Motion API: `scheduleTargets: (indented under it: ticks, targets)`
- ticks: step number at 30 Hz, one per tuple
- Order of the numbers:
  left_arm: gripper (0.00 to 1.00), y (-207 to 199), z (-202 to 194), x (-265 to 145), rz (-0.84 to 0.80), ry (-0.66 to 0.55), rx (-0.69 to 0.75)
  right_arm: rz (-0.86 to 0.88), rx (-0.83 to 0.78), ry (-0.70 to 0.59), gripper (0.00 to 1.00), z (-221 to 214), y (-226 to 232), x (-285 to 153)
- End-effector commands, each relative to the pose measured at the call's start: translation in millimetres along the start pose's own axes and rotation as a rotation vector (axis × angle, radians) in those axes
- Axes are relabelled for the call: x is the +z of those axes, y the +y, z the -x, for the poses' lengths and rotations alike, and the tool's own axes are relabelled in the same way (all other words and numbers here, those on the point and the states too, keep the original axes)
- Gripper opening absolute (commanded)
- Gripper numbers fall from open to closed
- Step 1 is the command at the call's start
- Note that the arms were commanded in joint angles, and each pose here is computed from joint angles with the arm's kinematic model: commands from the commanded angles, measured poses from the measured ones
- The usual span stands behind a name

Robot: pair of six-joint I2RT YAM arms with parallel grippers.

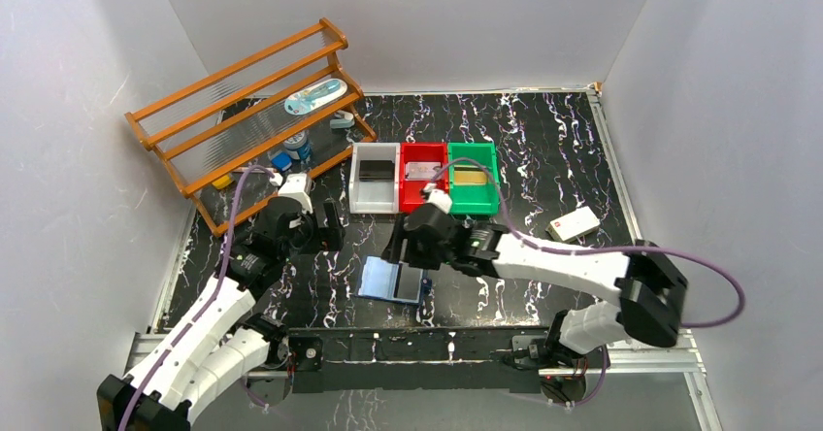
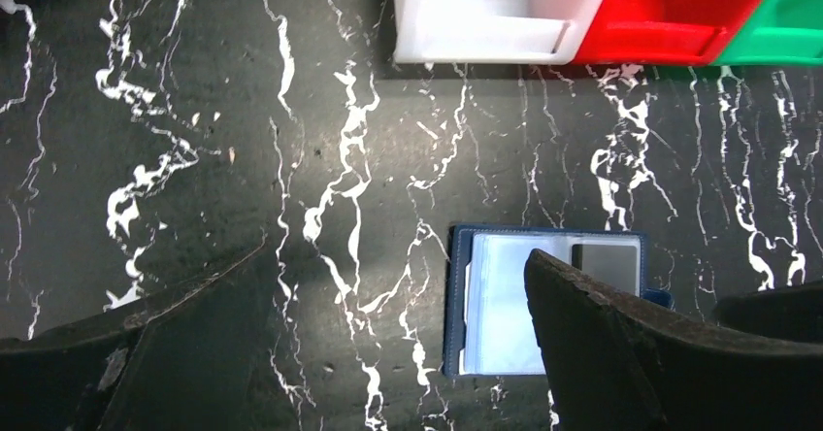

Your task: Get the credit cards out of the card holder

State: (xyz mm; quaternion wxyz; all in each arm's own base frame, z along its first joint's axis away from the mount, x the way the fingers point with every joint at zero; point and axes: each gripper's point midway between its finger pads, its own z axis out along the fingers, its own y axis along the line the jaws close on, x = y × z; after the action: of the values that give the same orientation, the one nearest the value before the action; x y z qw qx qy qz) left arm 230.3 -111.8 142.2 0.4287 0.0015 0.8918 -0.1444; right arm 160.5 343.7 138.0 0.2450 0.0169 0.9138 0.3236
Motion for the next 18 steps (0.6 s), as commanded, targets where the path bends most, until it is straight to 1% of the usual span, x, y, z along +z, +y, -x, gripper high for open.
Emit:
scheduleTargets:
  ticks: [1, 6, 10, 18]
  targets:
    - [0.98, 5, 8, -10, 0.032, -0.023, -0.033, -0.225, -0.042, -0.033, 0.71, -8, -19, 11]
    - [0.98, 7, 11, -13, 0.034, -0.06, -0.04, -0.281, -0.043, 0.013, 0.67, -27, -30, 24]
    - [0.98, 6, 10, -12, 0.029, -0.055, -0.042, -0.293, -0.057, 0.03, 0.64, -33, -35, 29]
    - [0.98, 0, 7, -11, -0.004, -0.039, -0.038, -0.3, -0.076, 0.086, 0.63, -48, -42, 42]
